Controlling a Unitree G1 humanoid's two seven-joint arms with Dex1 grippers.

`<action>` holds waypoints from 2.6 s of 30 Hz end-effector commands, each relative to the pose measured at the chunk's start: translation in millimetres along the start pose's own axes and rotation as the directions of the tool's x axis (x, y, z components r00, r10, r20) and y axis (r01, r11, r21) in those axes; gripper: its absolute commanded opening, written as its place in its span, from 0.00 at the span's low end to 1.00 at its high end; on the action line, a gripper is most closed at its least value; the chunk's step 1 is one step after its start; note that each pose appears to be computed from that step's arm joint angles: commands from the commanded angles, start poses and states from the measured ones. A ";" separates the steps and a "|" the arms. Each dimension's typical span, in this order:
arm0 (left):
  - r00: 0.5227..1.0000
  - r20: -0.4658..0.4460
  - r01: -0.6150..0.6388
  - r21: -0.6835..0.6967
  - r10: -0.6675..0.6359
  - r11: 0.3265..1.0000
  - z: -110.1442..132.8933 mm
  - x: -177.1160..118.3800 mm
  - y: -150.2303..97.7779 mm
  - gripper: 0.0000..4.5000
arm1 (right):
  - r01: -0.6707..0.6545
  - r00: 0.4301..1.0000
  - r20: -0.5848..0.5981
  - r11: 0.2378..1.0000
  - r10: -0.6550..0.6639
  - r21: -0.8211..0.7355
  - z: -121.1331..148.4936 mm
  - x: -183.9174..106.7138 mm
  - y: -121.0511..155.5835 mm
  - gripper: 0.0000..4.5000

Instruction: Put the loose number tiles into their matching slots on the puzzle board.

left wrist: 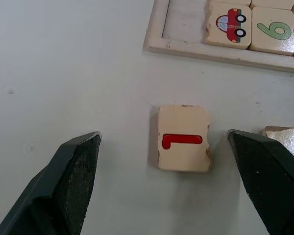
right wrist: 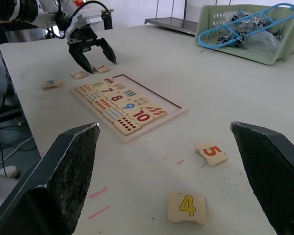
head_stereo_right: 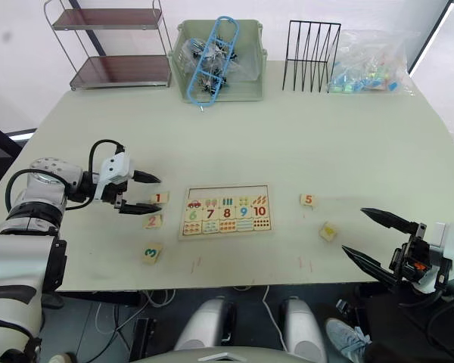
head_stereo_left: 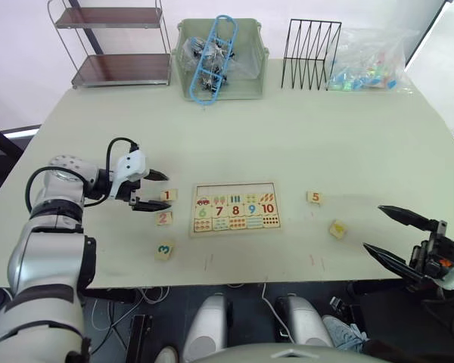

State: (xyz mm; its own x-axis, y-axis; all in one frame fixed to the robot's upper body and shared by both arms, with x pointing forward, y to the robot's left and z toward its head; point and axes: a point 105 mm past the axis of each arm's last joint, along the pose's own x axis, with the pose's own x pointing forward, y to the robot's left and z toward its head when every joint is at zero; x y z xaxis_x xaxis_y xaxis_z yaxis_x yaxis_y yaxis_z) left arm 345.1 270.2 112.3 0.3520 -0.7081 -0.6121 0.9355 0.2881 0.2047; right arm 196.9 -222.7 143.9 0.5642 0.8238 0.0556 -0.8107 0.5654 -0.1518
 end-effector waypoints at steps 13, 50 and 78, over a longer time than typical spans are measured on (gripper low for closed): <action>0.999 0.035 -0.025 -0.076 0.028 0.997 -20.1 0.7 -11.8 0.61 | -0.022 0.999 0.036 0.999 0.023 -0.025 8.4 -1.1 -2.9 1.00; 0.983 0.181 -0.045 0.073 0.031 0.996 83.5 -22.0 15.2 0.21 | -0.032 0.997 0.072 0.998 0.036 -0.053 17.8 4.5 -0.8 1.00; 0.978 -0.196 0.104 0.134 -0.076 0.986 111.3 35.2 -16.6 0.21 | 0.008 0.992 0.124 1.000 -0.006 -0.017 3.6 11.1 19.2 1.00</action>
State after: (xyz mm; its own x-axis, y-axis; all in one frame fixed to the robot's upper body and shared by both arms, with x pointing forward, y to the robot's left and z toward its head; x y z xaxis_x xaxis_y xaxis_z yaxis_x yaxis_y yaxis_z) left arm 343.4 171.5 161.4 0.2352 -0.6005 -0.7643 0.9718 0.1297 0.1972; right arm 188.9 -202.6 140.9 0.5490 0.8194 0.1649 -0.8086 0.5706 -0.1435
